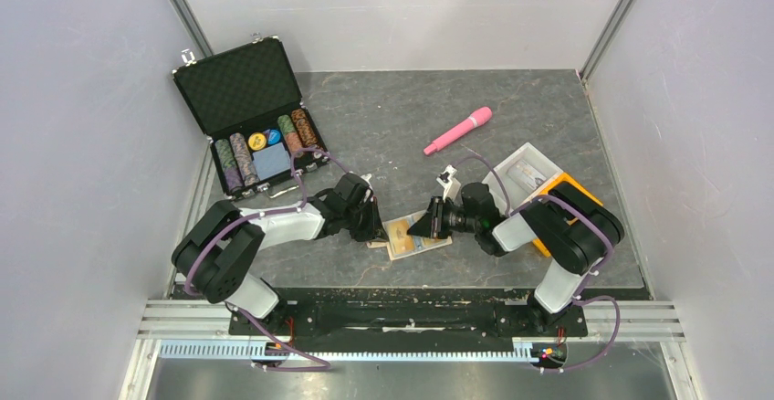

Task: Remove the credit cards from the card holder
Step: Remove the credit card from the card holder.

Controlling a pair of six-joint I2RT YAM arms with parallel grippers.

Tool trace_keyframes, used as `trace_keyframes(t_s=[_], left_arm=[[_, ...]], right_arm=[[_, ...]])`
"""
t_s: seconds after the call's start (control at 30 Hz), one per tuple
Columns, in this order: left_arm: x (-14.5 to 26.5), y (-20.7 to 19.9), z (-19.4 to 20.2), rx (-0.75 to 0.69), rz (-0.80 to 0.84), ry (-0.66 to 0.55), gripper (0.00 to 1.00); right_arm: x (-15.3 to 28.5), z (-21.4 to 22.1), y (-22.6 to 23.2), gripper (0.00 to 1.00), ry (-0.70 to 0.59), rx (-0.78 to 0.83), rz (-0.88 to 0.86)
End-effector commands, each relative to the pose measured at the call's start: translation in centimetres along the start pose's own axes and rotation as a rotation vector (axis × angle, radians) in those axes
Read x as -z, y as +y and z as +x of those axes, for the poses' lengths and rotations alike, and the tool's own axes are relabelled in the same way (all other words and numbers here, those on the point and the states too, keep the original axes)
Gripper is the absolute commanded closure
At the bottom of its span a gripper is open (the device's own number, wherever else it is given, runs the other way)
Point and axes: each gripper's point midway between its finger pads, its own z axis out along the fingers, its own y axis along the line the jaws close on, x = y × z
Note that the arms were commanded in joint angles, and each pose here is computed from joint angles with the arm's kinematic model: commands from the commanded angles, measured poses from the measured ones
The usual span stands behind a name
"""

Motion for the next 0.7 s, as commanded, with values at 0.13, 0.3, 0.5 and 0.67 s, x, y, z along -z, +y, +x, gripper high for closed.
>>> trace_keyframes(t_s=[0.13, 0.3, 0.5, 0.67], left_arm=[[-0.9, 1.8, 1.6, 0.02, -0.055, 0.033, 0.86], [-0.8, 1.8, 1.7, 0.023, -0.053, 0.033, 0.86], [-0.8, 2.0, 1.7, 0.022, -0.057, 0.032, 0.86], [-0.6, 2.2, 1.7, 0.017, -0.076, 0.035, 0.86]], right_arm=[[0.0, -0.2, 2.4, 0.9, 0.0, 0.006, -0.111], [-0.1, -0.3, 2.7, 0.91, -0.002, -0.014, -0.126], [-0.2, 0.1, 1.8, 1.0, 0.009, -0.013, -0.085], [0.2, -0.1, 0.7, 1.0, 0.001, 0.026, -0.008]])
